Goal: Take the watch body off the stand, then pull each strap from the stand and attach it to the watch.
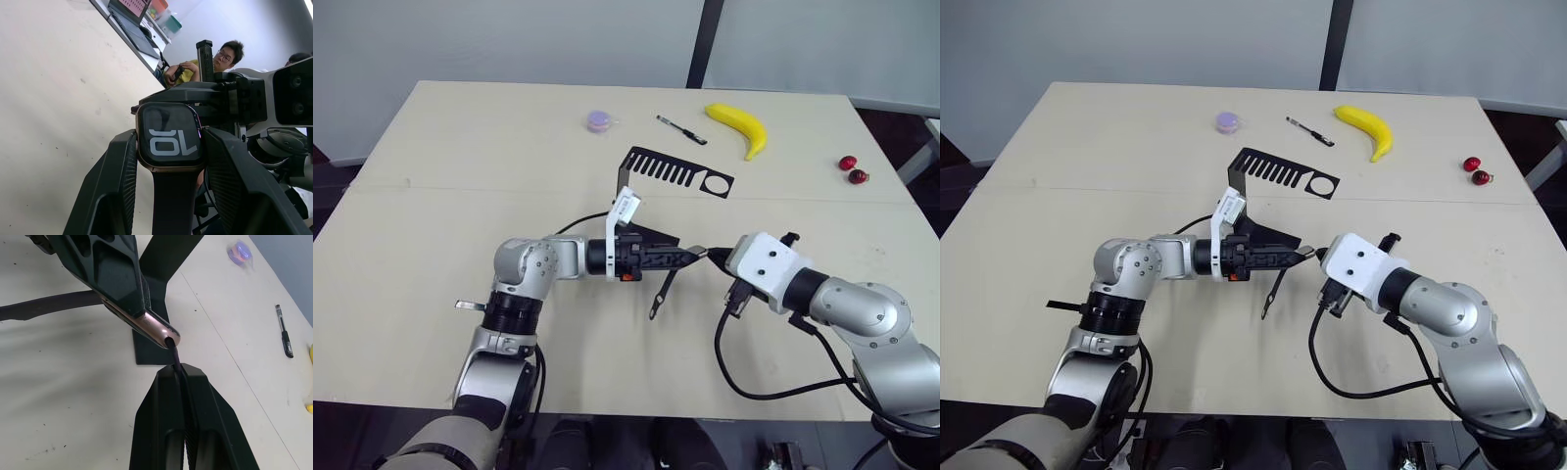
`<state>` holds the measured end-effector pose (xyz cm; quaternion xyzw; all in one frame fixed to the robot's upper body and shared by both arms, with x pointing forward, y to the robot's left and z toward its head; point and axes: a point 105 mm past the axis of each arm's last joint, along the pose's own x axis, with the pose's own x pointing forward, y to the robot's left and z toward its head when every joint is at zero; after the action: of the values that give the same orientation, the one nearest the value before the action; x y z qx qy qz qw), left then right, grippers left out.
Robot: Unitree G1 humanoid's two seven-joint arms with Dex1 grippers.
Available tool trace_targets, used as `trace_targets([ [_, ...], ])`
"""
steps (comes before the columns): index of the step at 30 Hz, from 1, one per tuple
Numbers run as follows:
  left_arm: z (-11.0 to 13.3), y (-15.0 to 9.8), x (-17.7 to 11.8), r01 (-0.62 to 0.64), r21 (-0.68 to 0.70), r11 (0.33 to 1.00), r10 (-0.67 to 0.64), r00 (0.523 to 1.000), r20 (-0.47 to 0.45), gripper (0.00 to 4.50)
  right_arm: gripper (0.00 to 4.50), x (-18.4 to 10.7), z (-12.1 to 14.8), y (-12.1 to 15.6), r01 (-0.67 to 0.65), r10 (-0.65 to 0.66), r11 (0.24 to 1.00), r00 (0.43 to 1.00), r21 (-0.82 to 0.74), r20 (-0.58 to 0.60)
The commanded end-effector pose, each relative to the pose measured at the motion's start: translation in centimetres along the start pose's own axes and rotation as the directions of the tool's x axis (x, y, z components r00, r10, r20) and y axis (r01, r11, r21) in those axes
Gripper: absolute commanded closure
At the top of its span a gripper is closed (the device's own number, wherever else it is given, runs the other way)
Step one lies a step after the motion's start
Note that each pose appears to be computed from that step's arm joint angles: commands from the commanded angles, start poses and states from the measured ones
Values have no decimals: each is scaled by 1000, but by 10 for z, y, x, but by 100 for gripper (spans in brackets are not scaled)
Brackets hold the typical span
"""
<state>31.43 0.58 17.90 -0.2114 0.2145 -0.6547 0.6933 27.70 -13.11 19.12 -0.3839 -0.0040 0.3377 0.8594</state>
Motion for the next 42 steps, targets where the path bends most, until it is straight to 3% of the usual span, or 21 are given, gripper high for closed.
trace_targets([
  [1, 1, -7, 7, 32, 23, 999, -32, 999, -6, 292, 450, -5, 22, -1, 15, -9, 997, 996, -73, 86],
  [42, 1, 1, -1, -5, 19, 1000, 5, 1000, -17, 292, 450, -7, 20, -4, 29, -21, 995, 996, -91, 82],
])
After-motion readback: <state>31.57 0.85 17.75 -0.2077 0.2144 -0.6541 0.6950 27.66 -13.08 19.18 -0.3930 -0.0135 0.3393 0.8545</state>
